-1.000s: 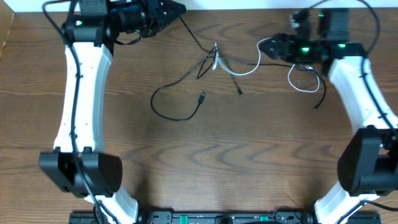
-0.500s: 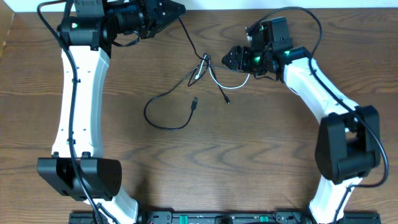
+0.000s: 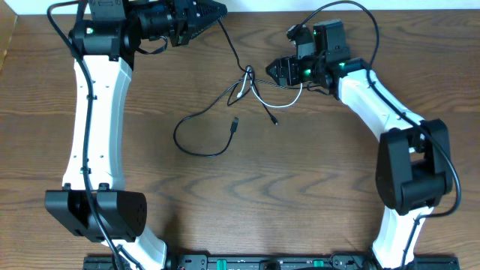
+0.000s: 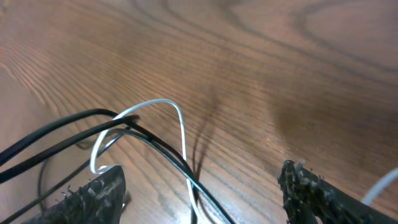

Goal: Untangle cables

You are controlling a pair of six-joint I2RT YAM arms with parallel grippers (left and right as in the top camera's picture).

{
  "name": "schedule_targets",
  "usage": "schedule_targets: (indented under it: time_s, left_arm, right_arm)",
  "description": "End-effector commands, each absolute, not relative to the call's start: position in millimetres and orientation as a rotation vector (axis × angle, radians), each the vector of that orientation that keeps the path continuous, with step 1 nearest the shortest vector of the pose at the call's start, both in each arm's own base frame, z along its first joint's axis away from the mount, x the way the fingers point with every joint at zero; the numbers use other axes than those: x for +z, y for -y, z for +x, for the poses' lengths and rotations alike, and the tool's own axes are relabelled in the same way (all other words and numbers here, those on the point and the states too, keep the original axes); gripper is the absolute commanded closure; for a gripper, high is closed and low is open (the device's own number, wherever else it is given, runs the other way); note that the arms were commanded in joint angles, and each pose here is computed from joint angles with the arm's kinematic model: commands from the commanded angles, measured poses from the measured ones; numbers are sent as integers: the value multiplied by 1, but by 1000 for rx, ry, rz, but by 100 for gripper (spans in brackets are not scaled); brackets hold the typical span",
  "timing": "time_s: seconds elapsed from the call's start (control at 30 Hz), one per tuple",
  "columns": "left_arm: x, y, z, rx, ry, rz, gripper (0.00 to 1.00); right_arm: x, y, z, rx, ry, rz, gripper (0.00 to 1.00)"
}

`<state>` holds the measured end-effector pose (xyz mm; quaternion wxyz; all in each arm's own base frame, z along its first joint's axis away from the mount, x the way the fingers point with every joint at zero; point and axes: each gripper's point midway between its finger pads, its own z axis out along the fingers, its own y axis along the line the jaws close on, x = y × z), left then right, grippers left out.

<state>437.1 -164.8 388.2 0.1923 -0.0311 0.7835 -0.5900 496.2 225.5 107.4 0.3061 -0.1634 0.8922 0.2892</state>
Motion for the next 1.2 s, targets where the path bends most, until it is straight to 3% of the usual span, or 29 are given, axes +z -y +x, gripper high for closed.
schedule_targets:
  time_s: [0.0,0.13,0.4,0.57,0.77,0.83,0.97,1.17]
  left_arm:
    - [415,166,421,-1680,-2151,-21,92]
    - [414,166,421,-1676,-2152,-25,92]
    - [415,166,422,-1673,-2146,-18,93]
    - [415,166,422,-1674,-2146,-18,93]
    - [414,166,421,-1656,-2143,11,93]
    - [412,166,420,-1660,-2153,2,92]
    - [410,166,419,-1666,-2164,-11,93]
    - [410,166,419,-1682,-2173,-43,93]
  right_arm:
    - [81,-251,481,850,-2349,-616,28]
    - [82,-272,470,947,-2310,-690,34]
    - [113,-296,463,1152,-2155,-759,29]
    - [122,-297,500,1009,-2162,-510,40]
    - [120,-286,523,841,-2164,-365,66]
    - [124,-286,526,840,-2147,-352,70]
    - [142,-301,523,935,-2070,-406,64]
    - [131,-311,512,901,-2032,-597,52]
